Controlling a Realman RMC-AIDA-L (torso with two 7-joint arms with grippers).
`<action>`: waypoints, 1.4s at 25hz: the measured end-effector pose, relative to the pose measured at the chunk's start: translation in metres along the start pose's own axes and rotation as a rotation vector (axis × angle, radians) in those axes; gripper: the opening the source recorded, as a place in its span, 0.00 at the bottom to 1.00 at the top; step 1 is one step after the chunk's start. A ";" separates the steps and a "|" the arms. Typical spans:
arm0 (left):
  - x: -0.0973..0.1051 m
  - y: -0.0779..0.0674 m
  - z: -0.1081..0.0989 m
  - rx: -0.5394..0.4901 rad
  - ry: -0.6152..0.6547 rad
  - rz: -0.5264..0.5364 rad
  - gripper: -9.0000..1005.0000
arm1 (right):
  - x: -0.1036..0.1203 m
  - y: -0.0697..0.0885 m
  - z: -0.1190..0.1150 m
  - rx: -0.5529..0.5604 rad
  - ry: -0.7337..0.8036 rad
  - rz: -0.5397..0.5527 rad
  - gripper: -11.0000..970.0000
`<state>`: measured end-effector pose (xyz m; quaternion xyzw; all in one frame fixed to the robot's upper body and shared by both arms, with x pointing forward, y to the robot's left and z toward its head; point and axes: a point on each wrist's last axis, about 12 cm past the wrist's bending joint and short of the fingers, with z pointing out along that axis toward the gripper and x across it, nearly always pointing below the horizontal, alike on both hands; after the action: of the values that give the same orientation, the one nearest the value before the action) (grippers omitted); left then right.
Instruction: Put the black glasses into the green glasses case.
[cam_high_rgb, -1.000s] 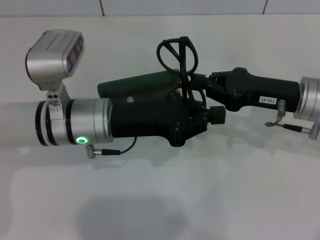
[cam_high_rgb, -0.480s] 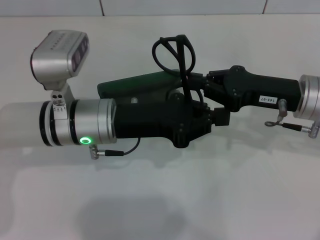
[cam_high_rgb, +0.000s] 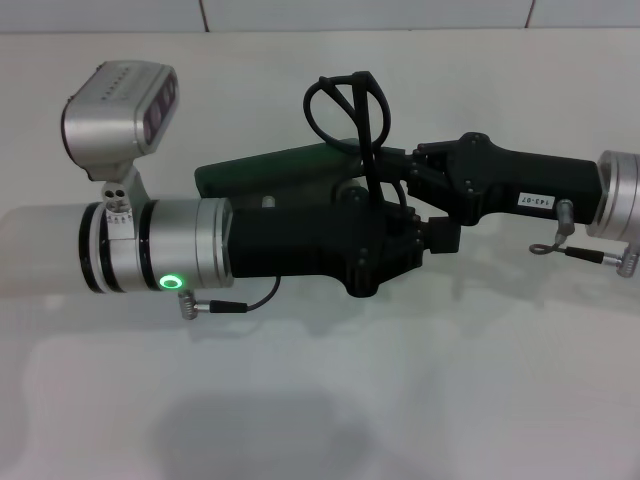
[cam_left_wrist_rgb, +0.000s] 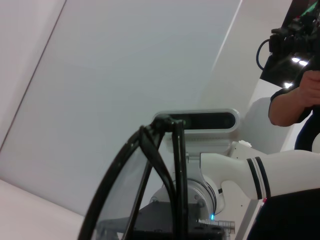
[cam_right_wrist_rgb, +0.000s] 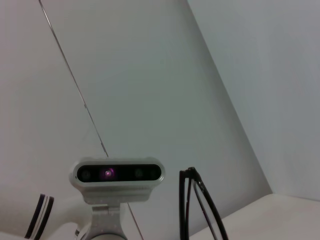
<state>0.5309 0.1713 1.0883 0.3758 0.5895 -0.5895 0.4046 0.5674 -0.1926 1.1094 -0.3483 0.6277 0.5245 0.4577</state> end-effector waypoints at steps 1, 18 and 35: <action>0.000 0.000 0.000 0.000 0.000 0.000 0.01 | 0.000 0.000 0.000 0.000 0.000 0.000 0.04; 0.008 -0.002 -0.016 -0.040 0.009 -0.017 0.01 | -0.002 -0.013 -0.012 0.113 -0.003 -0.043 0.04; 0.046 -0.019 -0.102 -0.295 0.106 -0.108 0.01 | -0.049 -0.018 0.030 0.066 0.350 -0.578 0.04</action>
<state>0.4916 0.2717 1.0509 0.3107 0.7095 -0.4969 0.3914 0.6067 -0.1693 1.1480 -0.5816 0.5886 0.2848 0.4839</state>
